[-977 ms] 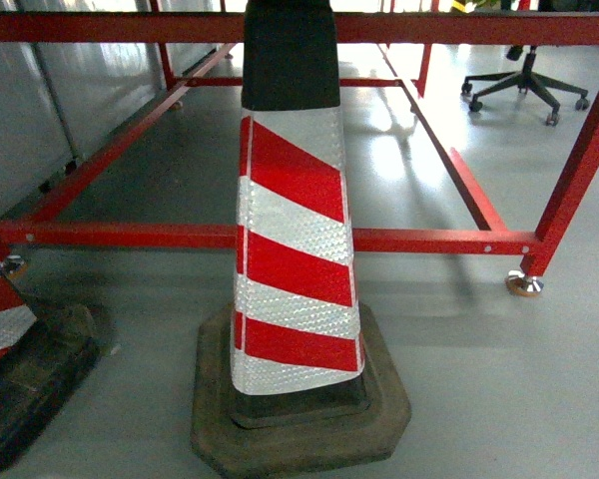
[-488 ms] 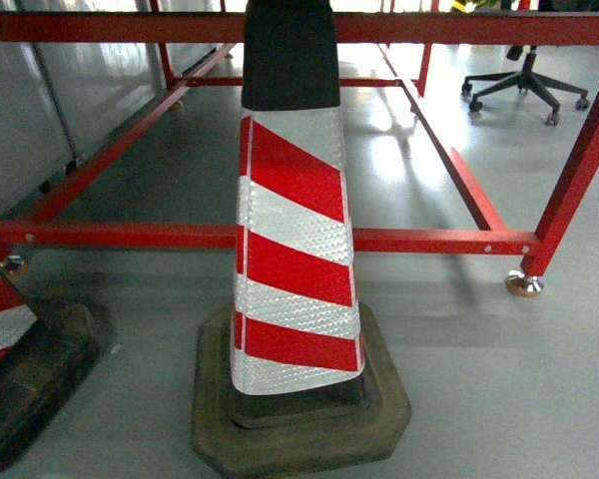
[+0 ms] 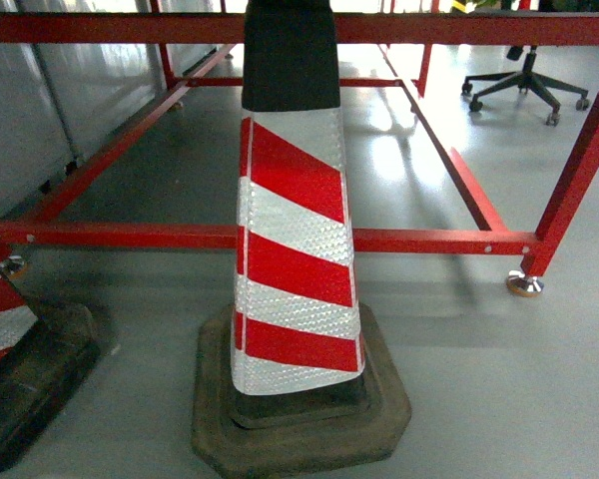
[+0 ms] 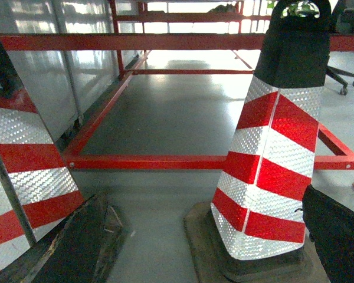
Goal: Pick blue part to blue bin on bottom shelf
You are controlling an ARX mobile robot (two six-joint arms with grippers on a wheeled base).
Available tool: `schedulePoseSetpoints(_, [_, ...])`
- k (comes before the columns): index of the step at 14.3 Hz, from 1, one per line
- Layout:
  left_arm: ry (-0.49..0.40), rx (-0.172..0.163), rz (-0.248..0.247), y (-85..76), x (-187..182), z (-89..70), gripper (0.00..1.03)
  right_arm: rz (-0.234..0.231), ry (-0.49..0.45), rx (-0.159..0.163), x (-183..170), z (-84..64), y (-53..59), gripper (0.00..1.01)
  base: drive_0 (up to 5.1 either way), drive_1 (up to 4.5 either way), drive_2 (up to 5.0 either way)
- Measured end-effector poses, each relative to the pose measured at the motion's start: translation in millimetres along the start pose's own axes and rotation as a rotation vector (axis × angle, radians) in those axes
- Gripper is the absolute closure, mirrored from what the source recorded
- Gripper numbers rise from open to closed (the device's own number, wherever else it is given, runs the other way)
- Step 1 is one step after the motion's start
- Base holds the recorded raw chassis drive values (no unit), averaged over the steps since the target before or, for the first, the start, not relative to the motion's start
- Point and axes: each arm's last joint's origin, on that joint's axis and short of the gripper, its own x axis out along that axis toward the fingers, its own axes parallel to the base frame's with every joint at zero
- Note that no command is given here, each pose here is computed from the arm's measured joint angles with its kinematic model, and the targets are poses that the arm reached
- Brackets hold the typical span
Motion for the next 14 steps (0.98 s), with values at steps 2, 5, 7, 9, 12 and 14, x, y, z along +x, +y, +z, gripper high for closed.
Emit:
schedulePoseSetpoints(2, [0.003, 0.000, 0.000, 0.0, 0.0, -0.3, 0.05, 0.000, 0.000, 0.000, 0.0, 0.0, 0.0, 0.03, 0.0, 0.00, 0.0])
schedulePoseSetpoints(5, [0.000, 0.001, -0.001, 0.0, 0.0, 0.0, 0.05, 0.000, -0.002, 0.000, 0.0, 0.1, 0.0, 0.03, 0.0, 0.00, 0.0])
schedulePoseSetpoints(7, [0.000, 0.000, 0.001, 0.0, 0.0, 0.0, 0.05, 0.001, -0.002, 0.001, 0.0, 0.1, 0.0, 0.03, 0.0, 0.00, 0.0])
schedulePoseSetpoints(9, [0.000, 0.003, 0.000, 0.0, 0.0, 0.0, 0.05, -0.001, -0.002, 0.002, 0.0, 0.1, 0.0, 0.03, 0.0, 0.00, 0.0])
schedulePoseSetpoints(12, [0.000, 0.008, 0.000, 0.0, 0.0, 0.0, 0.05, 0.000, -0.002, 0.000, 0.0, 0.2, 0.0, 0.03, 0.0, 0.00, 0.0])
schedulePoseSetpoints(14, [0.000, 0.011, 0.000, 0.0, 0.0, 0.0, 0.05, 0.000, -0.002, 0.002, 0.0, 0.1, 0.0, 0.03, 0.0, 0.00, 0.0])
